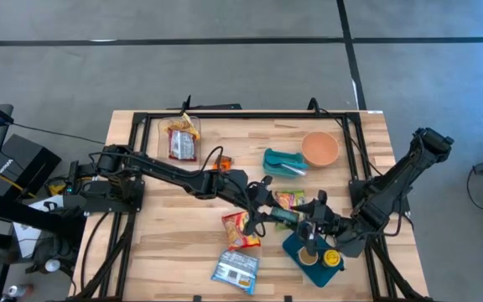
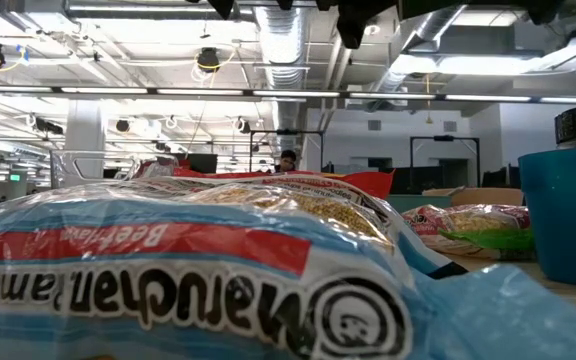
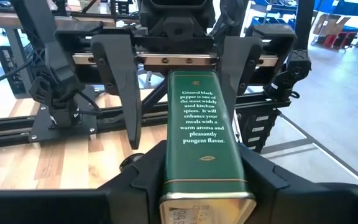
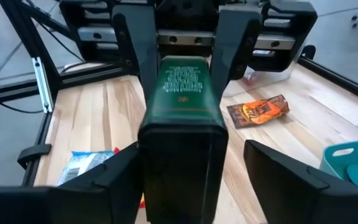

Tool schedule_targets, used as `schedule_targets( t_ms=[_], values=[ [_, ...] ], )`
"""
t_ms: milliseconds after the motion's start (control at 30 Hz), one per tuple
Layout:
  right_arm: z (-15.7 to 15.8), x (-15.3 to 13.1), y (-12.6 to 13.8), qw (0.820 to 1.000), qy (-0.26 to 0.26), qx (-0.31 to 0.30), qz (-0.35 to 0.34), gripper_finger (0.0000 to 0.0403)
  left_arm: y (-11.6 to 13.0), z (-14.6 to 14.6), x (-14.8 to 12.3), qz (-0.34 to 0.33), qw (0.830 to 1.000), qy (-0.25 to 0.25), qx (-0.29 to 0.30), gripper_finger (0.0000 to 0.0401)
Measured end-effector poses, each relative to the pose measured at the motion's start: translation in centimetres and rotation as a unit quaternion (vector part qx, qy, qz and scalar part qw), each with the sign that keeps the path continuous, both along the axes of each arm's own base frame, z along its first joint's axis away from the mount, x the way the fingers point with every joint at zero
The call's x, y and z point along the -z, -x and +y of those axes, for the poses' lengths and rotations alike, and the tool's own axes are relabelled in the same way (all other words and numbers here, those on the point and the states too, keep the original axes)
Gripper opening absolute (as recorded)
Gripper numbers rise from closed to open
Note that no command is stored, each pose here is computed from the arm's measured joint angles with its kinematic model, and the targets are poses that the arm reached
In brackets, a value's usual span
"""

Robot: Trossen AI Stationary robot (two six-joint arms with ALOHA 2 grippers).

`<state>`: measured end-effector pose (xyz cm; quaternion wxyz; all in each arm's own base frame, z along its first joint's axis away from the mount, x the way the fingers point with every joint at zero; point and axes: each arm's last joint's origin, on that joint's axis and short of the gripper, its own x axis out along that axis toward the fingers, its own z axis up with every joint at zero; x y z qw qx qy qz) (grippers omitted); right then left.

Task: Pick & Place Food Item
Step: Put the green seasoning can into the blue bin

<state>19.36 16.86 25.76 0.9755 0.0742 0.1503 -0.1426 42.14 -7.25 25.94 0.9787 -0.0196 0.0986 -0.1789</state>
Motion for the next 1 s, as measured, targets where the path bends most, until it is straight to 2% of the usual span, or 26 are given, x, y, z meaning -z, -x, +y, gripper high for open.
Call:
schedule_targets(
  t_ms=[200,400,533,700,867,1000],
  values=[
    [0.12,-0.24,-0.11,1.000,-0.006,-0.002,-0.011,0.0213,0.00,0.01,0.00,0.000,1.000,0.000,0.000,0.0125],
    [0.19,-0.34,-0.14,1.000,-0.011,-0.003,-0.015,0.0152,-0.02,0.03,-0.06,-0.003,1.000,0.000,-0.001,0.0147],
    [0.32,-0.35,-0.03,1.000,-0.011,-0.006,-0.015,0.0115,-0.02,0.03,-0.06,-0.003,1.000,0.001,-0.002,0.0126],
    [0.40,-0.36,0.03,1.000,-0.011,-0.008,-0.016,0.0117,-0.02,0.04,-0.05,-0.003,1.000,0.001,-0.003,0.0129],
    [0.42,-0.38,0.03,1.000,-0.020,-0.006,-0.019,0.0137,-0.02,0.02,-0.08,-0.006,1.000,-0.003,0.000,0.0179],
    [0.42,-0.37,0.04,1.000,-0.020,-0.007,-0.018,0.0115,-0.02,0.03,-0.07,-0.006,1.000,-0.005,0.000,0.0206]
  ],
)
